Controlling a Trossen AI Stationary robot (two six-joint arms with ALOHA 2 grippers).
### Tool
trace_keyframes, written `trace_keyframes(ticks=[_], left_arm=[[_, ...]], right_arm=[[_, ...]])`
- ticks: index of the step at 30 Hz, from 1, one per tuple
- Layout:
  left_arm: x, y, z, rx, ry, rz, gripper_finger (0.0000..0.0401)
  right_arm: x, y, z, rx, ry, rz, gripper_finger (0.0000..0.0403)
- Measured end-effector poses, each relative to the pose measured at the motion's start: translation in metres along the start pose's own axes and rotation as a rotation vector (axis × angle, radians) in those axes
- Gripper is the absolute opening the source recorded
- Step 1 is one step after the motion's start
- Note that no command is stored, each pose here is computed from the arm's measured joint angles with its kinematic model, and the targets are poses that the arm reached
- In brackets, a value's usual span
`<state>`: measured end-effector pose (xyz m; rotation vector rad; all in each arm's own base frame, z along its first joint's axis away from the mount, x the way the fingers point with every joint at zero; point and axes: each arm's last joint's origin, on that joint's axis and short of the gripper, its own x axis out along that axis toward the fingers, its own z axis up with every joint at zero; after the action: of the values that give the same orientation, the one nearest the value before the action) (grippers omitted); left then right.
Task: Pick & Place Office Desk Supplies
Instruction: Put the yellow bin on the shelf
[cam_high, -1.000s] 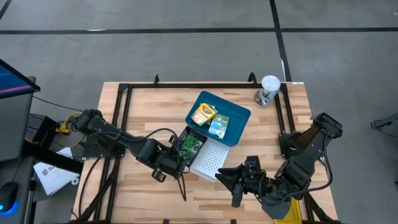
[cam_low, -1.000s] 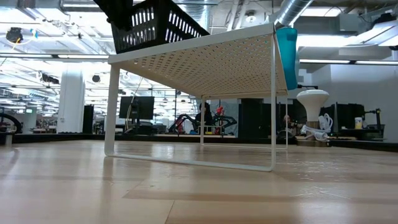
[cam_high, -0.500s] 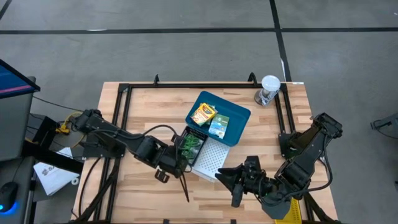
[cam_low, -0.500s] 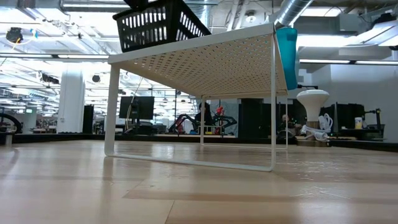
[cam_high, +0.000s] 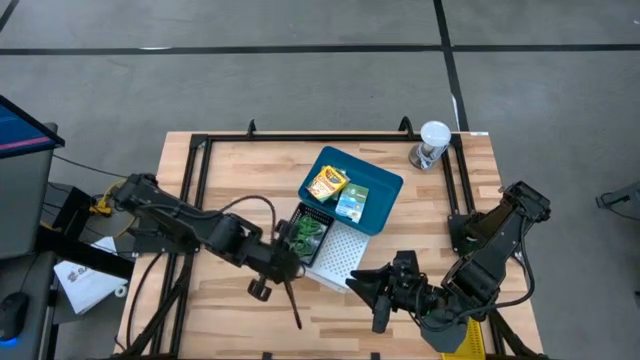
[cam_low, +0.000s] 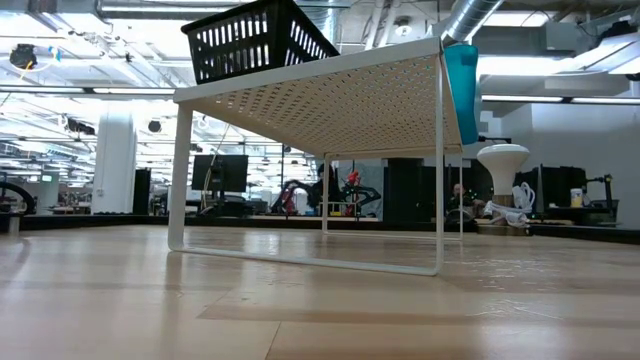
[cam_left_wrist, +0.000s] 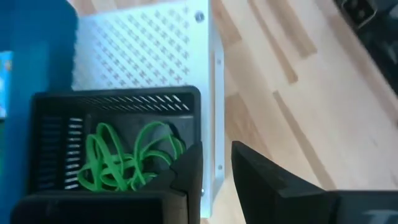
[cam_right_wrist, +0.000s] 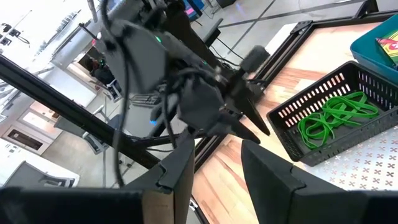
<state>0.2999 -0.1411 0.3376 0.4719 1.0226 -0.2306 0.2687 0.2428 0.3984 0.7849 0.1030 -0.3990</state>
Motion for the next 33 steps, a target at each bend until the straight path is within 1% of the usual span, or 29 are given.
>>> trace_keyframes(ticks=[3, 6, 10, 11, 13, 16, 18, 21, 23, 25, 27, 29, 30, 33], left_arm=[[-0.016, 0.003, 0.002, -0.021, -0.091, 0.008, 0.0079], [-0.041, 0.007, 0.004, -0.054, -0.237, 0.018, 0.0079], [-0.082, 0.018, 0.004, -0.140, -0.474, 0.030, 0.0079], [-0.093, 0.021, 0.003, -0.171, -0.537, 0.031, 0.0079], [-0.117, 0.027, -0.001, -0.240, -0.662, 0.027, 0.0079], [-0.151, 0.036, -0.010, -0.384, -0.837, -0.008, 0.0080], [-0.172, 0.040, -0.020, -0.464, -0.924, -0.044, 0.0080], [-0.193, 0.045, -0.035, -0.491, -0.988, -0.044, 0.0079], [-0.201, 0.047, -0.043, -0.504, -1.005, -0.029, 0.0079], [-0.205, 0.048, -0.049, -0.523, -1.011, -0.009, 0.0079], [-0.206, 0.049, -0.054, -0.535, -1.016, 0.000, 0.0079], [-0.205, 0.048, -0.056, -0.550, -1.011, -0.007, 0.0079], [-0.203, 0.048, -0.056, -0.553, -1.004, -0.009, 0.0079], [-0.197, 0.046, -0.056, -0.557, -0.986, -0.014, 0.0079]], right_arm=[[0.000, 0.000, 0.000, -0.004, 0.001, -0.002, 0.0130], [0.000, -0.002, -0.001, -0.013, 0.004, -0.012, 0.0130], [0.000, -0.013, -0.004, 0.039, 0.039, -0.071, 0.0130], [-0.001, -0.017, -0.006, 0.057, 0.069, -0.096, 0.0130], [-0.001, -0.030, -0.009, 0.080, 0.168, -0.180, 0.0130], [-0.004, -0.049, -0.016, 0.097, 0.389, -0.362, 0.0130], [-0.007, -0.057, -0.021, 0.083, 0.512, -0.447, 0.0130], [-0.015, -0.058, -0.029, 0.078, 0.644, -0.470, 0.0130], [-0.025, -0.057, -0.035, 0.077, 0.728, -0.482, 0.0130], [-0.037, -0.058, -0.040, 0.109, 0.803, -0.528, 0.0130], [-0.052, -0.060, -0.045, 0.158, 0.831, -0.591, 0.0130], [-0.070, -0.061, -0.051, 0.210, 0.819, -0.648, 0.0130], [-0.077, -0.062, -0.053, 0.215, 0.823, -0.663, 0.0130], [-0.089, -0.062, -0.060, 0.218, 0.906, -0.703, 0.0130]])
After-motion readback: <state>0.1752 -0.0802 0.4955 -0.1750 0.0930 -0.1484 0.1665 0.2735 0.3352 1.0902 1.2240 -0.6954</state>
